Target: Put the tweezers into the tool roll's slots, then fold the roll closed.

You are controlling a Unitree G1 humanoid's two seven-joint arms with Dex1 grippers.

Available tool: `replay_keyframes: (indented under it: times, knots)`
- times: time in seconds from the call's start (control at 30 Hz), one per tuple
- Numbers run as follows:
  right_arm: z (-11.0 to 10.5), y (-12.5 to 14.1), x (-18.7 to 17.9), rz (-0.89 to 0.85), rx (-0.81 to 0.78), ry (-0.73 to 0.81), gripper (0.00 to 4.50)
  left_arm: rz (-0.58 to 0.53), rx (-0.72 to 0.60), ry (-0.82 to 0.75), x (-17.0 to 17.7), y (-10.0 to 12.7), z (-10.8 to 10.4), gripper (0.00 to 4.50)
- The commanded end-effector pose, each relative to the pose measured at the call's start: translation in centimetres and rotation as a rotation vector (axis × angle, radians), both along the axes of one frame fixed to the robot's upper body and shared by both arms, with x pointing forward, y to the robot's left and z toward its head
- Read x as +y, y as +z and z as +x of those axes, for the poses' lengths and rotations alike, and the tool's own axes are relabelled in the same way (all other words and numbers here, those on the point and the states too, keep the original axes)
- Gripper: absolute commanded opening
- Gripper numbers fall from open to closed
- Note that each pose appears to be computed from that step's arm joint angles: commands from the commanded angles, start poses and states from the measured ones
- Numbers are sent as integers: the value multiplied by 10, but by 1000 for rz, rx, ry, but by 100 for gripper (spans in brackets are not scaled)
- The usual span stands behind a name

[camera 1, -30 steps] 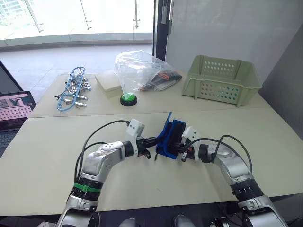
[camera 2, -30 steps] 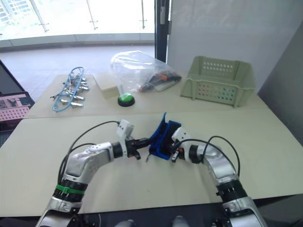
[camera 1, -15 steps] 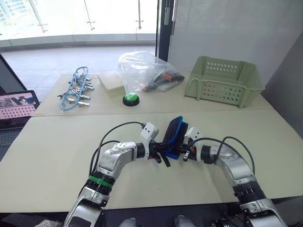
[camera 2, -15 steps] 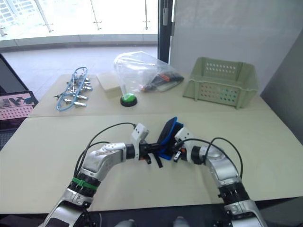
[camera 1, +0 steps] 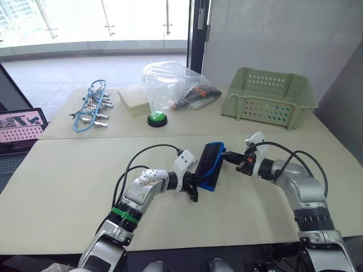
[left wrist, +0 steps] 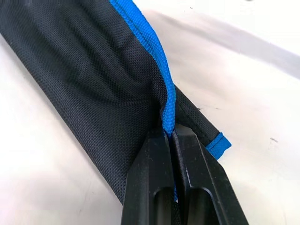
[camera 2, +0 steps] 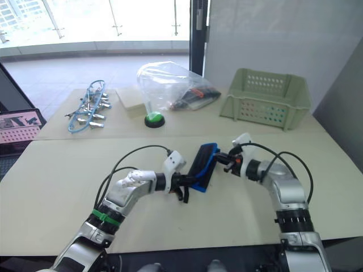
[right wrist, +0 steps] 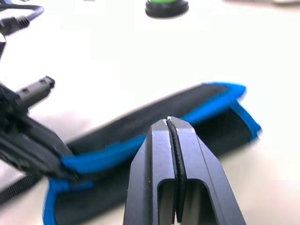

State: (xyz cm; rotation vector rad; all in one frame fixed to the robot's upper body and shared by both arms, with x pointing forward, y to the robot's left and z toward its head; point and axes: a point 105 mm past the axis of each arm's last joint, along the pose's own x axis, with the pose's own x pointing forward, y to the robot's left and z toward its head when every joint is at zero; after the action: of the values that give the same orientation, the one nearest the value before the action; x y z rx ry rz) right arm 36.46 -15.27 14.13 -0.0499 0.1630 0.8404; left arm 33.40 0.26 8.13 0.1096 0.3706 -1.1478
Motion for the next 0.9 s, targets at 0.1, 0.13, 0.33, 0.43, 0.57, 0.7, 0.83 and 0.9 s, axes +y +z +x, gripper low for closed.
replay_keyframes:
  times: [0.1,0.13,0.33,0.43,0.57,0.7,0.83,0.9]
  knots:
    - [3,17,18,-26,-62,52,0,135,45,-42,-5,-33,-10,3]
    - [4,11,20,-68,-56,58,0,138,42,-43,-5,-33,-10,3]
    - [9,-21,15,-241,11,16,0,110,51,-46,-7,-28,-11,3]
    - [10,-38,8,-296,66,-12,0,90,47,-47,-3,-23,-11,3]
    - [13,-48,3,-332,100,-29,0,18,46,-31,4,-8,-9,3]
    - [11,-61,2,-360,155,-23,0,-95,70,-77,26,17,-10,125]
    - [9,-70,2,-365,190,-20,0,-204,19,-74,46,49,-3,257]
    - [8,-71,2,-365,197,-18,0,-264,-16,-79,53,67,0,323]
